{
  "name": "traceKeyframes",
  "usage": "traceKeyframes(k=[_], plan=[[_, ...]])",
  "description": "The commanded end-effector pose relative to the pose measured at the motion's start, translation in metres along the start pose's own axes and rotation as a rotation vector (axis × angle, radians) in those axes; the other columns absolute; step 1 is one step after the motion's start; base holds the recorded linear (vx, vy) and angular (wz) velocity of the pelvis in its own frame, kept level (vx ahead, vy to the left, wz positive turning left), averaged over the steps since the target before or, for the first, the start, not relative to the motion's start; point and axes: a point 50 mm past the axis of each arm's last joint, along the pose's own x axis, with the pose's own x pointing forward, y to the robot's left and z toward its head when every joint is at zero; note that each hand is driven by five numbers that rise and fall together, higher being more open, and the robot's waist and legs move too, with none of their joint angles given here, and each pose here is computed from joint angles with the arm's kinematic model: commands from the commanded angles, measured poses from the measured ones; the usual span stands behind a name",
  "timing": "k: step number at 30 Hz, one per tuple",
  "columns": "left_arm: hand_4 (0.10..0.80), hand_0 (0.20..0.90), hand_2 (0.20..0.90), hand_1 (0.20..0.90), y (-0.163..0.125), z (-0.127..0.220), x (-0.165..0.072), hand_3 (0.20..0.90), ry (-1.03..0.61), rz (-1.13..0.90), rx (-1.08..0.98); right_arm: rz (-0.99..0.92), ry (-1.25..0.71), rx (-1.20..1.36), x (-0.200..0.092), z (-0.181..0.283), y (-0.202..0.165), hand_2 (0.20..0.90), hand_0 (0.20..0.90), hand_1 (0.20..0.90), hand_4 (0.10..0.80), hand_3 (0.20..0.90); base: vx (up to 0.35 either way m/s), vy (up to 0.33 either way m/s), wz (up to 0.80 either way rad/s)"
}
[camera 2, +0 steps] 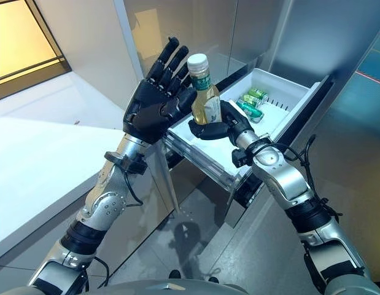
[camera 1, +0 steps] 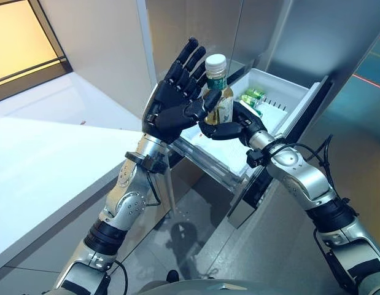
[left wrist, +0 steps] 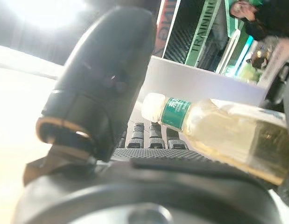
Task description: Put drinks into fridge and close the fridge
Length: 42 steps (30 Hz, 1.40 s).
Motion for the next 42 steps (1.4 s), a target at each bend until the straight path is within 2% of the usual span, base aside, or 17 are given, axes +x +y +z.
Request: traceKeyframes(k=[1,9,16,24,27,34,36,42], plan=[[0.800,0.900,0.900,0.900,-0.025,0.004,0.011,0.900,-0.046,-0.221,-0.170,-0.301,-0.547,-0.001,0.002,0.121,-0.057,0.300,0.300,0.300,0.100,0.200,0.045,-0.001,0.04],[0.800,0.900,0.900,0.900,-0.023,-0.037,-0.017,0.900,0.174,-0.237,-0.572,-0.516,-0.522,0.008,0.001,0.125,-0.102,0.300,0.300,0.300,0.100,0.200,0.063,0.011,0.12],[0.800,0.900,0.900,0.900,-0.013,-0.054,-0.045,0.900,0.267,-0.170,-0.622,-0.653,-0.428,-0.019,0.001,0.113,-0.137,0.300,0.300,0.300,0.100,0.200,0.066,0.016,0.15],[0.800,0.900,0.900,0.900,0.011,-0.077,-0.097,0.900,0.476,0.030,-0.565,-0.774,-0.228,-0.070,-0.007,0.079,-0.175,0.300,0.300,0.300,0.100,0.200,0.075,0.026,0.20],[0.800,0.900,0.900,0.900,0.032,-0.088,-0.128,0.900,0.597,0.160,-0.507,-0.817,-0.142,-0.135,-0.013,0.070,-0.190,0.300,0.300,0.300,0.100,0.200,-0.015,0.044,0.21],[0.800,0.900,0.900,0.900,0.082,-0.092,-0.168,0.900,0.701,0.377,-0.266,-0.868,-0.081,-0.267,-0.019,0.099,-0.214,0.300,0.300,0.300,0.100,0.200,-0.263,0.019,0.19],[0.800,0.900,0.900,0.900,0.096,-0.093,-0.188,0.900,0.744,0.468,-0.177,-0.865,0.005,-0.285,-0.023,0.092,-0.221,0.300,0.300,0.300,0.100,0.200,-0.118,-0.027,0.10],[0.800,0.900,0.900,0.900,0.122,-0.089,-0.227,0.900,0.835,0.693,0.025,-0.812,0.203,-0.311,-0.028,0.074,-0.229,0.300,0.300,0.300,0.100,0.200,-0.035,-0.028,0.01]])
